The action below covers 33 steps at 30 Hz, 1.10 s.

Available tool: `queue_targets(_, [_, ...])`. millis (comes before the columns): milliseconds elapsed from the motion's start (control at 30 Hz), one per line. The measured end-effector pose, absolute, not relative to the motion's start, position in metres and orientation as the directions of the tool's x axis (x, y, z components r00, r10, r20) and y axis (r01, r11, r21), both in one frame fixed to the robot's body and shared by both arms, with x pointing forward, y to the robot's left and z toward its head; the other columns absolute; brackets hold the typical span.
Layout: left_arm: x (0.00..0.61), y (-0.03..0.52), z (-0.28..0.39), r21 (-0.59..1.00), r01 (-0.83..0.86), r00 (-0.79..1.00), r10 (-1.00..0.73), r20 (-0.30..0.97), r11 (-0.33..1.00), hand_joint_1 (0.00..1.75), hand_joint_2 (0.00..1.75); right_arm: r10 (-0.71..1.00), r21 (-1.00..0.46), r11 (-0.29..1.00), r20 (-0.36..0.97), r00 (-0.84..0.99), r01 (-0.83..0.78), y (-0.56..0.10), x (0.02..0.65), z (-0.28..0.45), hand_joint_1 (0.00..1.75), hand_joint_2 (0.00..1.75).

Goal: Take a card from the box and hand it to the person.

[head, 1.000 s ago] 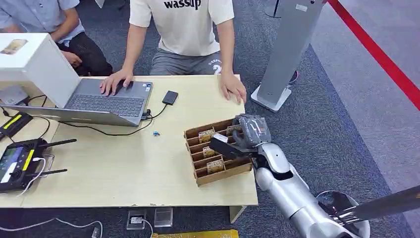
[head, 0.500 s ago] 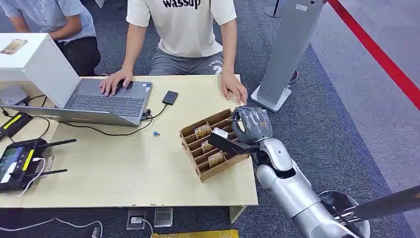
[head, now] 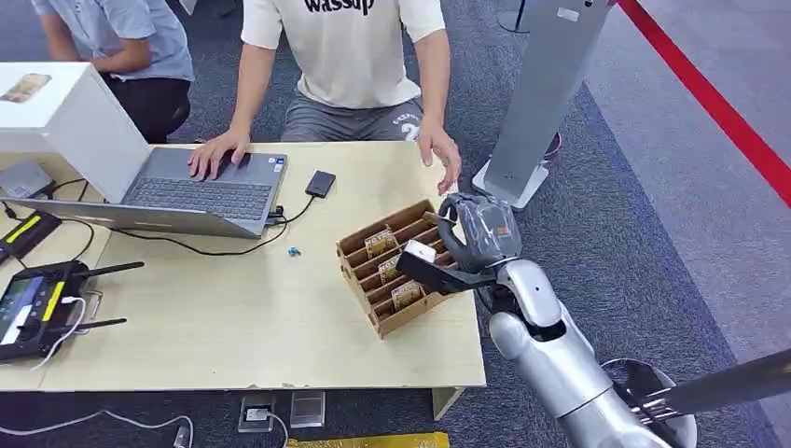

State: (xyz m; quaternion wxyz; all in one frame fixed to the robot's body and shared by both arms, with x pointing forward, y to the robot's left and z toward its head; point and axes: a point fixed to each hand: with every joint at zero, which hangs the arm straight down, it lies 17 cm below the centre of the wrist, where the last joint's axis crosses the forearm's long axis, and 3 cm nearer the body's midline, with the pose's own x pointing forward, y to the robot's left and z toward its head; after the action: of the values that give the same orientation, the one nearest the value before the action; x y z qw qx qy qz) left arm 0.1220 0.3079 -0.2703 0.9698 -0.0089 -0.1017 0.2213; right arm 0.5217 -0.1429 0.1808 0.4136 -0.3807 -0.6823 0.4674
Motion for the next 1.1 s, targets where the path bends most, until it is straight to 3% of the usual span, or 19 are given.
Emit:
queue_targets(233, [0.122,0.308,-0.270,-0.062,-0.426,0.882,0.430,0.194,0.903,0.00,0.00,0.891,-0.928,0.296,0.184,-0.415,0.224,-0.137,0.517,0.208,1.75,1.75])
queue_targets(667, [0.123,0.306,-0.270,-0.067,-0.400,0.892,0.405,0.200,0.914,0.00,0.00,0.897,-0.707,0.288,-0.038,-0.441,0.646,-0.138,0.485,0.335,1.75,1.75])
queue_targets(933, [0.125,0.301,-0.269,-0.092,-0.373,0.901,0.384,0.203,0.923,0.00,0.00,0.917,-0.709,0.201,-0.107,-0.385,0.676,-0.151,0.490,0.340,1.75,1.75])
queue_targets(967, [0.125,0.301,-0.268,-0.093,-0.371,0.901,0.383,0.203,0.924,0.00,0.00,0.918,-0.721,0.190,-0.110,-0.381,0.666,-0.152,0.493,0.336,0.00,1.75])
queue_targets(1100, [0.125,0.302,-0.268,-0.097,-0.369,0.901,0.382,0.207,0.924,0.00,0.00,0.925,-0.813,0.182,-0.050,-0.377,0.554,-0.160,0.511,0.306,0.00,1.75])
